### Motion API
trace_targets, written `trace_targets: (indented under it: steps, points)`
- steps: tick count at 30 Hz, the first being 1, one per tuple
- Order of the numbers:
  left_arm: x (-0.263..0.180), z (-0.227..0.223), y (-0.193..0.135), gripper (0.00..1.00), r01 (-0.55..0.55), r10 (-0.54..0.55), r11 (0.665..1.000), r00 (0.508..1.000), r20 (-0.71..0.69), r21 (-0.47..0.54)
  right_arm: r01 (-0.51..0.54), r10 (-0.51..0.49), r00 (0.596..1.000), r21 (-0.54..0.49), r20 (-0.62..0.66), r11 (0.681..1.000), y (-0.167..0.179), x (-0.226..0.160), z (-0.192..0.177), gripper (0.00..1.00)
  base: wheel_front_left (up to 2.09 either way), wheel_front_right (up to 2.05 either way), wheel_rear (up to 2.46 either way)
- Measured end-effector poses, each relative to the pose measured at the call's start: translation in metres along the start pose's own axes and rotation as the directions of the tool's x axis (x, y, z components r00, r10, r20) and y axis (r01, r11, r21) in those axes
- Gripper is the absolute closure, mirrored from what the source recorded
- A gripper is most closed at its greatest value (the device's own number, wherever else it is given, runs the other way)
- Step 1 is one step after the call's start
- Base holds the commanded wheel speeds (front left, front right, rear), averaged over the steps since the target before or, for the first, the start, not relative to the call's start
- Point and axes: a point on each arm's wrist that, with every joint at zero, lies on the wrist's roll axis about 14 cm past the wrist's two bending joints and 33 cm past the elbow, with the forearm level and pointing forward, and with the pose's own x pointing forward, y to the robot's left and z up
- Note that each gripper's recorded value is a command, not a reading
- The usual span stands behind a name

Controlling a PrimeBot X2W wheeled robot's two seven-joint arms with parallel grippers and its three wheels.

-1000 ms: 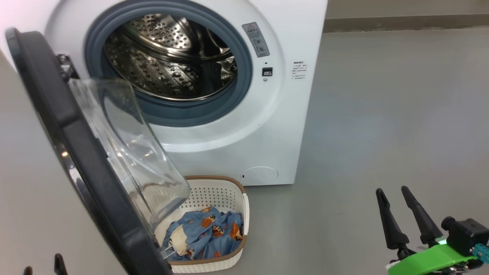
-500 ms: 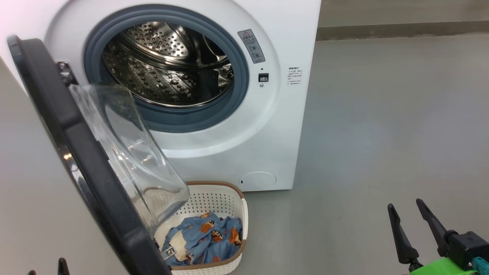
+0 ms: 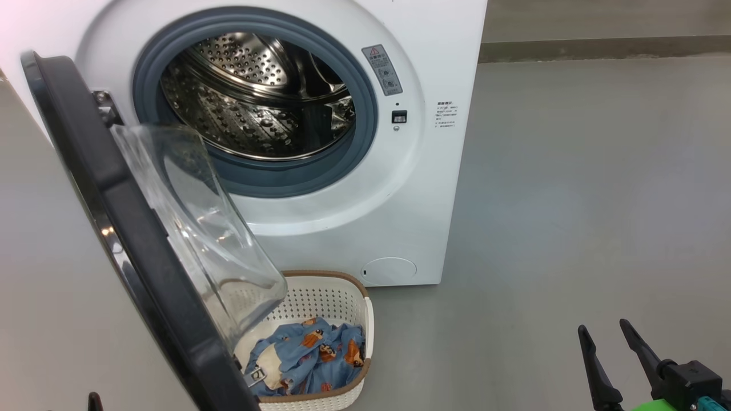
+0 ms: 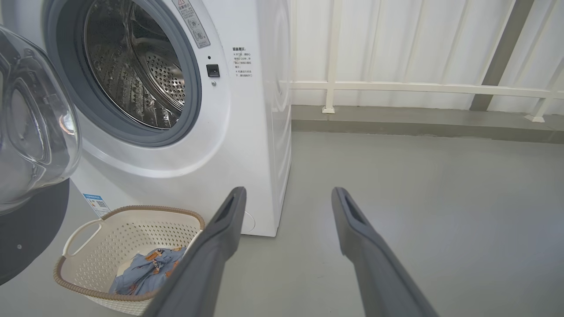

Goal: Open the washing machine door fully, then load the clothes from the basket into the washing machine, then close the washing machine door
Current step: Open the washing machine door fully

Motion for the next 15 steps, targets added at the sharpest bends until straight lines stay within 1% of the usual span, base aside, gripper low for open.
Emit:
trace_targets:
  steps: [15]
  points:
    - [-0.003, 0.0, 0.004, 0.0, -0.014, 0.014, 1.0, 1.0, -0.001, 0.0, -0.014, 0.013, 0.999, -0.019, -0.051, 1.0, 0.003, 0.001, -0.016, 0.0, 0.0, 0.0, 0.0]
